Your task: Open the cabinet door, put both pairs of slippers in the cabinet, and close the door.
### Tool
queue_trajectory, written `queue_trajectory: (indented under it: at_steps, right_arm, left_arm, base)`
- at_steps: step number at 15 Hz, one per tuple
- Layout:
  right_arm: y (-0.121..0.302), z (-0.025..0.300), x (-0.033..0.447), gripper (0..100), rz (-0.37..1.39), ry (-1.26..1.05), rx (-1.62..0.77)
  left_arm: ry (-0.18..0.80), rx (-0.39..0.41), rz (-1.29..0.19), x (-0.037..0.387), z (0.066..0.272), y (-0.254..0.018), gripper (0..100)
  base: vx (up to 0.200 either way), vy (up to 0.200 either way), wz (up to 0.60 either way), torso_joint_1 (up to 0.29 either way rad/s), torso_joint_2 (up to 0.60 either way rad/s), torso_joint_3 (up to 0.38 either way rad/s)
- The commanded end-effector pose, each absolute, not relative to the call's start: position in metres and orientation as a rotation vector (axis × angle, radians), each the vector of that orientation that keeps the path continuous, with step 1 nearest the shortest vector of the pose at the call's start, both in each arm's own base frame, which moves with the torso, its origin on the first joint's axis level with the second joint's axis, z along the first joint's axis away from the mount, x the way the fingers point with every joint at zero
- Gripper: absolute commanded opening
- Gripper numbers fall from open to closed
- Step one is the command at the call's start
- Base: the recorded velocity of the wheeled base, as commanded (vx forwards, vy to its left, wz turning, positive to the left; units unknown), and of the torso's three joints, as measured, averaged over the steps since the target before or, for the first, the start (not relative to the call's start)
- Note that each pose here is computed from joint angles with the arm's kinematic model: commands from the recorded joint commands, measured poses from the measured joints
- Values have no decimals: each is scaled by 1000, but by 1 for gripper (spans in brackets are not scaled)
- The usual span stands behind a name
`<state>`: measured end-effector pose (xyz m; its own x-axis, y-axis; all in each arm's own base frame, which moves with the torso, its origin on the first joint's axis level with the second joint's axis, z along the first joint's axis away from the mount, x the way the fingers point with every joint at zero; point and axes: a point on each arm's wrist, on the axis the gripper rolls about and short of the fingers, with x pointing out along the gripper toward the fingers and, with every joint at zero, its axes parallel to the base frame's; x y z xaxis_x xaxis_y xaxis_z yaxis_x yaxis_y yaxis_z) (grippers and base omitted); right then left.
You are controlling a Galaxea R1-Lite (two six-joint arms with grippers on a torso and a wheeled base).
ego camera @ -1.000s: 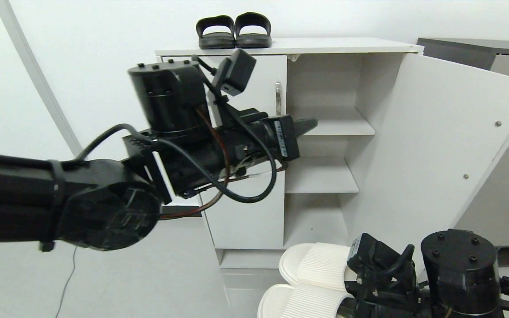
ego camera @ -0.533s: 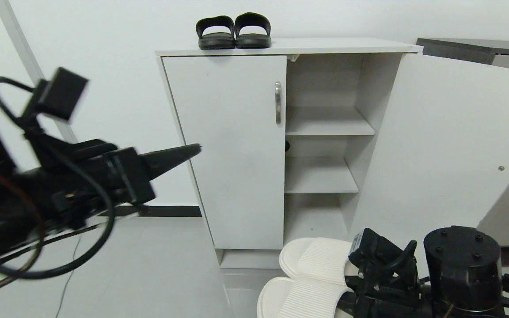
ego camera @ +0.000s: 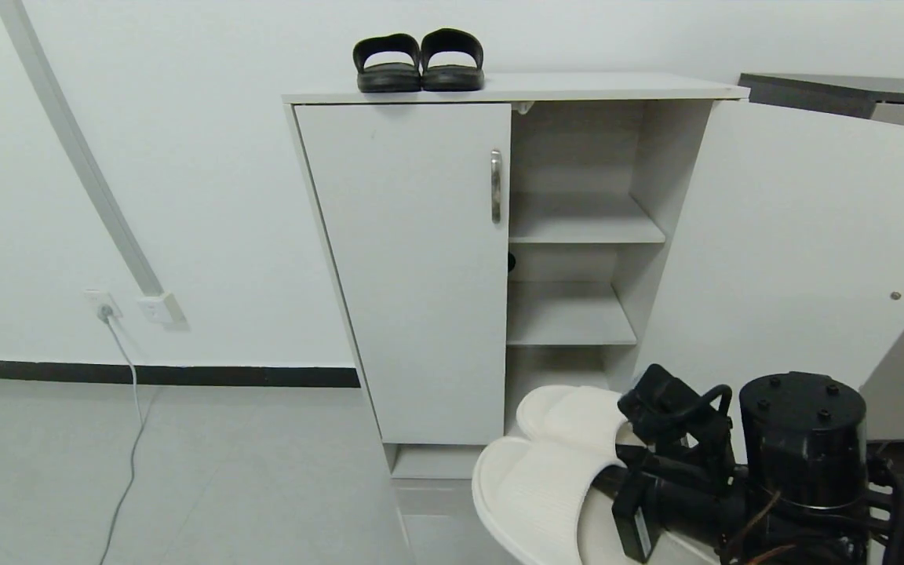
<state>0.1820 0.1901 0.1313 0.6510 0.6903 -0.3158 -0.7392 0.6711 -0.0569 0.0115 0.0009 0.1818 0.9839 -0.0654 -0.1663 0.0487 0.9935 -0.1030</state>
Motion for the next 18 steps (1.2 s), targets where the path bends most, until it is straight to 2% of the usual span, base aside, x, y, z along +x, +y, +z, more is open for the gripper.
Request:
queue_trajectory:
  at_steps: [1,2,3,4,6,7,9,11,14,15,16,18]
  right_arm:
    - [200,135,193,0,732,267,-161]
    - [202,135,198,0,654,262,-154]
    - [205,135,202,0,607,264,-138]
    - [205,134,202,0,593,267,-128]
    - [210,127,208,0,511,297,-77]
    - [212,126,211,0,494,297,-68]
    - [214,127,212,0,492,294,-67]
    - [216,125,213,0,493,299,-71]
    - [224,127,216,0,492,285,-67]
    - [232,125,223,0,425,271,-73]
    - [239,121,230,0,352,259,-80]
    - [245,118,233,0,307,242,-81]
  left_arm:
    - [126,-62,125,-17,131,6,0]
    - [120,-34,243,-21,111,4,0]
    - [102,-31,305,-25,102,2,0]
    - [97,-27,307,-26,98,1,0]
    - [58,-26,188,-17,83,-1,0]
    - [78,-1,98,-16,78,-2,0]
    - [94,27,31,-16,78,-2,0]
    - [81,36,-103,-17,77,0,0]
    - [78,44,-94,-17,77,0,0]
    - [77,37,-84,-17,77,0,0]
    - [17,26,-23,-22,75,0,0]
    - [7,25,74,-23,75,2,0]
  base:
    - [0,0,0,0,0,0]
    - [0,0,0,0,0,0]
    - [0,0,0,0,0,0]
    - [0,0,0,0,0,0]
    - [0,0,0,0,0,0]
    - [0,0,0,0,0,0]
    - [0,0,0,0,0,0]
    - [0,0,0,0,0,0]
    - [0,0,0,0,0,0]
    - [0,0,0,0,0,0]
    - [0,0,0,0,0,0]
    - [0,0,0,0,0,0]
